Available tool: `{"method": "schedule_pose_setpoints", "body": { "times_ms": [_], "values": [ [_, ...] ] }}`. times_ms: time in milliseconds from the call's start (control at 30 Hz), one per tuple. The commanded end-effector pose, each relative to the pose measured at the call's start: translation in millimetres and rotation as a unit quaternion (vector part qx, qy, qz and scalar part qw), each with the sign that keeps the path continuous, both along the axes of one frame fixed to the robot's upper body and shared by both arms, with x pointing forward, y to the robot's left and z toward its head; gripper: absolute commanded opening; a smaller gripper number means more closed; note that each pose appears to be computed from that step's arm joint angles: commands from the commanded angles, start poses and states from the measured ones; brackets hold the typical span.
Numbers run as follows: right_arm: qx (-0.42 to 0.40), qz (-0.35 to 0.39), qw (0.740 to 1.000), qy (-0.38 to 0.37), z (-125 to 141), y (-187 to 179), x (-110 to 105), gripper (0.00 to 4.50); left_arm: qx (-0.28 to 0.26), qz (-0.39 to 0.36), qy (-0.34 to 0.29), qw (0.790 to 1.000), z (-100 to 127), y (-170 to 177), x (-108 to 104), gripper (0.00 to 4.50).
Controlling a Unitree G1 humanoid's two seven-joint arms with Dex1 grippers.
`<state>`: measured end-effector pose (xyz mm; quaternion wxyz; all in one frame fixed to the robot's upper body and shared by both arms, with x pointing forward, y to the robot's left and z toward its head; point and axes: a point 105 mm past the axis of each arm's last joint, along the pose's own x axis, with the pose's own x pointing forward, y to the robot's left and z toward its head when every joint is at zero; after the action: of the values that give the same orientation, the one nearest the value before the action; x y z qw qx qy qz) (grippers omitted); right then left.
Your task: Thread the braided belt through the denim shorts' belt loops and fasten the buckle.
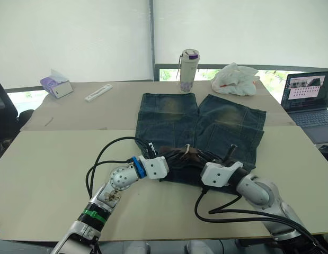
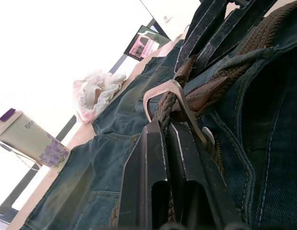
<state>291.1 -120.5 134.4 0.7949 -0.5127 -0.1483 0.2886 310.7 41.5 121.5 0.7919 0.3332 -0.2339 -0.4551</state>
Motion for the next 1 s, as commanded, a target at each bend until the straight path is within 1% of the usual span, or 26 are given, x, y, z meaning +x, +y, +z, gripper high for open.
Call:
{"method": "schedule_pose_setpoints", "body": {
  "times_ms": [33, 233, 467, 733, 900, 1000],
  "values": [
    [-0.001, -0.047, 0.999, -0.012, 7.8, -22.2, 8.8, 0.01, -0.020, -0.003, -0.039, 0.999, 21.9, -0.7, -1.0, 0.34],
    [0.006, -0.036, 0.999, -0.010, 7.3, -14.0, 8.3, 0.01, -0.035, 0.013, -0.042, 0.998, 26.0, -3.6, 5.7, 0.34],
    [0.006, -0.034, 0.999, -0.006, 5.2, -13.1, 8.4, 0.01, -0.029, 0.008, -0.033, 0.999, 22.4, -4.0, 6.1, 0.34],
    [0.005, -0.034, 0.999, -0.004, 3.9, -14.2, 9.1, 0.01, -0.035, 0.012, -0.033, 0.999, 22.5, -1.0, 5.5, 0.34],
    [0.010, -0.036, 0.999, -0.004, 5.1, -16.3, 8.1, 0.01, -0.062, 0.031, -0.032, 0.997, 26.1, 13.5, 4.8, 0.34],
    [0.024, -0.032, 0.999, 0.008, 6.1, -19.5, 3.5, 0.01, -0.105, 0.068, -0.007, 0.992, 25.7, 34.2, 9.0, 0.34]
  ]
}}
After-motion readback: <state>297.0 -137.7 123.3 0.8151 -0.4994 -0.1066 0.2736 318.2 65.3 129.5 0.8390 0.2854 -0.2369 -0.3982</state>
